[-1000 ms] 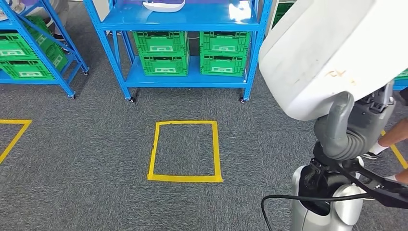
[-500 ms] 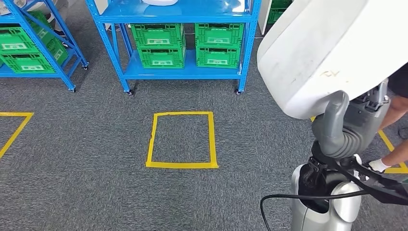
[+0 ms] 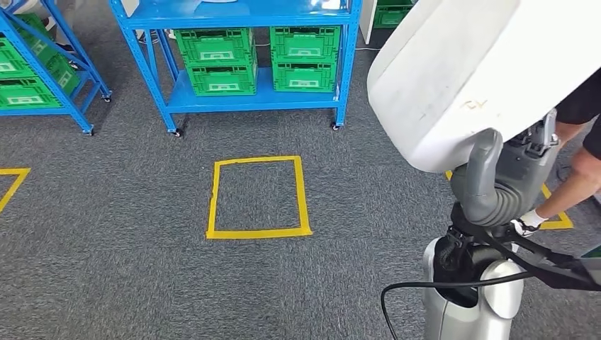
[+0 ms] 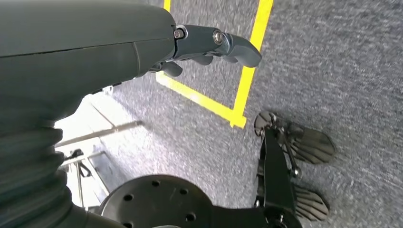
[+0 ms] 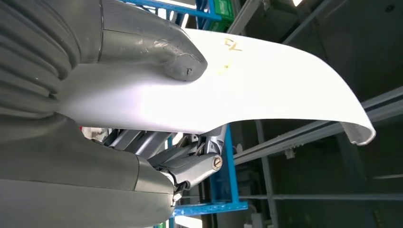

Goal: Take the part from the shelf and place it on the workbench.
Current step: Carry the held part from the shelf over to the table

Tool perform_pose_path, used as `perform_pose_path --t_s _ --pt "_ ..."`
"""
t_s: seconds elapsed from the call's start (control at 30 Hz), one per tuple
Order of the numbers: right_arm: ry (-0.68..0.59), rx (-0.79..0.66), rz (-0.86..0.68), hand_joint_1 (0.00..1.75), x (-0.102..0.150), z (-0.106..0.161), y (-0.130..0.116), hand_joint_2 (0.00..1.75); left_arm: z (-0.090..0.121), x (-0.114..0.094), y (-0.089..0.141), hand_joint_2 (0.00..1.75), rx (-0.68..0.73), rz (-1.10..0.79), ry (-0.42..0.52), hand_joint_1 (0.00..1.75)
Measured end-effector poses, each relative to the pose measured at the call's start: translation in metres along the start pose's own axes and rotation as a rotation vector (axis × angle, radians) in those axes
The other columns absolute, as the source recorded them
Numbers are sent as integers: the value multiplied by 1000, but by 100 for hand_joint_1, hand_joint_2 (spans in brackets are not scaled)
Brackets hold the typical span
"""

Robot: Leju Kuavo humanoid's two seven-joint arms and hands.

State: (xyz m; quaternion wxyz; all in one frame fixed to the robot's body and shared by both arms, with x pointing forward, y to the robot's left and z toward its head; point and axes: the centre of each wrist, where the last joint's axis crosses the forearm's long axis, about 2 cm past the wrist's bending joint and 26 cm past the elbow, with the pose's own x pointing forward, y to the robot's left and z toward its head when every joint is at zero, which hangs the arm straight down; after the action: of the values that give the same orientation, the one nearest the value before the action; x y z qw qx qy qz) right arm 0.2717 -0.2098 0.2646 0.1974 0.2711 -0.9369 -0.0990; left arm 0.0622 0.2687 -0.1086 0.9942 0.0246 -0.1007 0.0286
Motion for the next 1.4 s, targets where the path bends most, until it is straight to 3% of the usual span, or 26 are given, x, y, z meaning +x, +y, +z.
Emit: perform_pose_path --t_s 1.4 --pt "22 1 16 175 2 6 -3 175 0 1 2 175 3 -16 -1 0"
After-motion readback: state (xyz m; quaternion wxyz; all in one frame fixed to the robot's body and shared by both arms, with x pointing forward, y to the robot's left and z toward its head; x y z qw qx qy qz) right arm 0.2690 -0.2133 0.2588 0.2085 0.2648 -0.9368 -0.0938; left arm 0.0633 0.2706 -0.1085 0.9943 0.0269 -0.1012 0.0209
